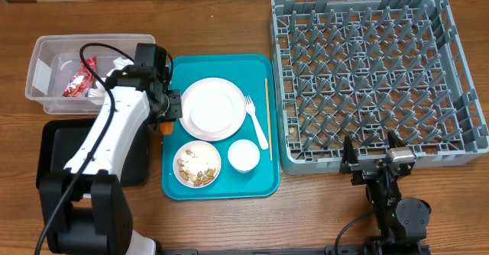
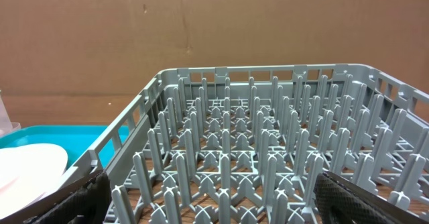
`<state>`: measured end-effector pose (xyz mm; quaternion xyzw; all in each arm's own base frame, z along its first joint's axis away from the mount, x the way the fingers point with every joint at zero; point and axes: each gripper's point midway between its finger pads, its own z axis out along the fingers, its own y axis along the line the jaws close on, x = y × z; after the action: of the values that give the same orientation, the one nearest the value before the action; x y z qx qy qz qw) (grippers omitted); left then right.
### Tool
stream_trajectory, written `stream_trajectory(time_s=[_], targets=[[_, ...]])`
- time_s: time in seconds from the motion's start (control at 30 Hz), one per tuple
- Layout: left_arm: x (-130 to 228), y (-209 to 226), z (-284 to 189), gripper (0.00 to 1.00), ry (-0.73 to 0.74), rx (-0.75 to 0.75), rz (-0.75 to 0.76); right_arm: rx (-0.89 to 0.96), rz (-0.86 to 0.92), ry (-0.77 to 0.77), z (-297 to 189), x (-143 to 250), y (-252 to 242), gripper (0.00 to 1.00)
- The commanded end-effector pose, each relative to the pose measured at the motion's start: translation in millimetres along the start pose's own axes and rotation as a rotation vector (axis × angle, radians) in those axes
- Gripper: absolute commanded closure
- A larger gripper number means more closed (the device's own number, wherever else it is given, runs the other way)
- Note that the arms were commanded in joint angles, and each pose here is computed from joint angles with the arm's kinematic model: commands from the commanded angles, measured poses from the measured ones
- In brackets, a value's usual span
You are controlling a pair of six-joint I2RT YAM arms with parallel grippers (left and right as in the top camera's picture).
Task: Sort waste into correct bins and load items into the dishwasher
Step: 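Lift the carrot and carry it left over the black tray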
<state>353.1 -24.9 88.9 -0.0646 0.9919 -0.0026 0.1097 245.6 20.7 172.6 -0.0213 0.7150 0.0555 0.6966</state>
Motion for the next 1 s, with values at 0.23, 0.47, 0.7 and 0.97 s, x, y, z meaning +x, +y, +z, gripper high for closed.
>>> stream_trajectory(time_s=[0.23, 0.47, 0.7, 0.97], targets=[[-14, 3, -75, 0.96, -0.188, 0.046, -0.159, 0.002, -0.002, -0.005, 0, 2, -1, 0.00], [-5, 21, -101, 0.96, -0.226, 0.032, -0.279, 0.002, -0.002, -0.005, 0, 2, 0, 0.00], [12, 71, -104, 0.96, -0.185, -0.041, -0.488, 0.002, -0.002, -0.005, 0, 2, 0, 0.00], [34, 131, -105, 0.96, -0.129, -0.116, -0.689, 0.002, -0.002, -0.005, 0, 2, 0, 0.00]])
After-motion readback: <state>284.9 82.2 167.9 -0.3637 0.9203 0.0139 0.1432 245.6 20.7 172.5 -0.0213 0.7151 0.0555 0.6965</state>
